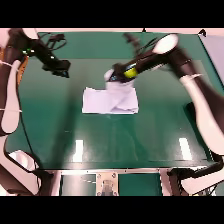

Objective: Fold the shirts.

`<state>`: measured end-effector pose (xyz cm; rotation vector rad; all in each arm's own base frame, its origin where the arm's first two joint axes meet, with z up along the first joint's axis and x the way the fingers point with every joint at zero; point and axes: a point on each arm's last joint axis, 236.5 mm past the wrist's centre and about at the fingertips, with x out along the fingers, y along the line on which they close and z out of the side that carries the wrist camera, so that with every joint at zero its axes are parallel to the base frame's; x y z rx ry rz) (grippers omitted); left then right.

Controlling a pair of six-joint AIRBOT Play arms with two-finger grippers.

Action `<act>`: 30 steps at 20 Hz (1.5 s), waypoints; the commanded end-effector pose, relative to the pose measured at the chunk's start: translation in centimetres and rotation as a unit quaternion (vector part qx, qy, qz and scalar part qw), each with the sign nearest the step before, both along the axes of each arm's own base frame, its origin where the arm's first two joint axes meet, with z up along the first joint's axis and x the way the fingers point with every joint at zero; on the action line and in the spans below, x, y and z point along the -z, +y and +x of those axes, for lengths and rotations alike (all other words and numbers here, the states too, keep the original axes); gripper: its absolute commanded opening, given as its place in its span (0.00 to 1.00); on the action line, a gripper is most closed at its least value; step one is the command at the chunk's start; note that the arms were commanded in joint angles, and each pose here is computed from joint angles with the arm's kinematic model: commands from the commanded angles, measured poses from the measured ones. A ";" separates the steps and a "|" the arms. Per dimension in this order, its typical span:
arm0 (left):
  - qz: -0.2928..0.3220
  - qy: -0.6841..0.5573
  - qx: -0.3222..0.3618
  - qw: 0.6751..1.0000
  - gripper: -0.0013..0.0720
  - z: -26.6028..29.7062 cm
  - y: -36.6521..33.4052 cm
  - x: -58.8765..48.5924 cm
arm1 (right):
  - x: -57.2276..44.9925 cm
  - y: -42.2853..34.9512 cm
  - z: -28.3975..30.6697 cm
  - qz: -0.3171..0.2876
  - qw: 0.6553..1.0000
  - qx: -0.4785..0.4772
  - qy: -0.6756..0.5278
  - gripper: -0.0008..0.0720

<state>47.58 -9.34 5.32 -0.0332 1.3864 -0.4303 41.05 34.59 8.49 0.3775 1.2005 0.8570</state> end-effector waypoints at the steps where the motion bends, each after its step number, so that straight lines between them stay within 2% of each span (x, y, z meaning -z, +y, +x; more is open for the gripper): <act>1: 0.030 0.009 -0.030 0.999 0.05 -0.4 4.1 -0.3 | 4.9 10.8 -0.1 0.047 0.997 0.045 -0.039 0.42; 2: 0.030 0.010 -0.031 0.999 0.05 -0.5 4.3 -0.3 | 5.9 12.4 -0.7 0.046 0.997 0.039 -0.042 0.66; 5: 0.031 0.012 -0.032 0.999 0.05 -0.6 4.5 -0.3 | 4.3 8.6 0.8 0.022 0.998 0.027 -0.043 0.65; 9: 0.031 0.015 -0.030 0.999 0.05 -0.7 4.5 -0.3 | 2.5 -5.4 3.5 -0.051 0.996 0.070 0.013 0.65; 12: 0.031 0.016 -0.031 0.999 0.05 -0.7 4.5 -0.3 | 5.6 -15.1 3.7 -0.107 0.982 0.138 0.077 0.66; 13: 0.031 0.016 -0.031 0.999 0.05 -0.7 4.5 -0.3 | 7.5 -17.1 3.1 -0.111 0.975 0.157 0.107 0.76; 15: 0.031 0.017 -0.030 0.999 0.05 -0.8 4.5 -0.3 | 11.6 -19.4 1.6 -0.117 0.963 0.186 0.158 0.81; 21: 0.031 0.016 -0.031 0.999 0.05 -0.7 4.5 -0.3 | 18.7 -14.4 -1.0 -0.025 0.952 0.178 0.249 0.81; 24: 0.031 0.016 -0.031 0.999 0.05 -0.7 4.5 -0.3 | 18.1 -10.2 -0.3 0.039 0.954 0.167 0.244 0.81; 25: 0.031 0.016 -0.031 0.999 0.05 -0.8 4.5 -0.3 | 17.3 -9.5 0.2 0.053 0.955 0.167 0.238 0.73; 26: 0.031 0.016 -0.031 0.999 0.05 -0.8 4.5 -0.3 | 16.5 -9.1 0.7 0.063 0.957 0.164 0.232 0.32; 27: 0.031 0.016 -0.031 0.999 0.05 -0.8 4.5 -0.3 | 15.3 -8.8 1.3 0.071 0.960 0.156 0.223 0.08; 28: 0.031 0.016 -0.031 0.999 0.05 -0.8 4.5 -0.3 | 13.7 -8.7 2.0 0.080 0.963 0.146 0.210 0.04; 30: 0.031 0.016 -0.031 0.999 0.05 -0.8 4.5 -0.3 | 9.4 -9.6 3.9 0.093 0.970 0.144 0.173 0.04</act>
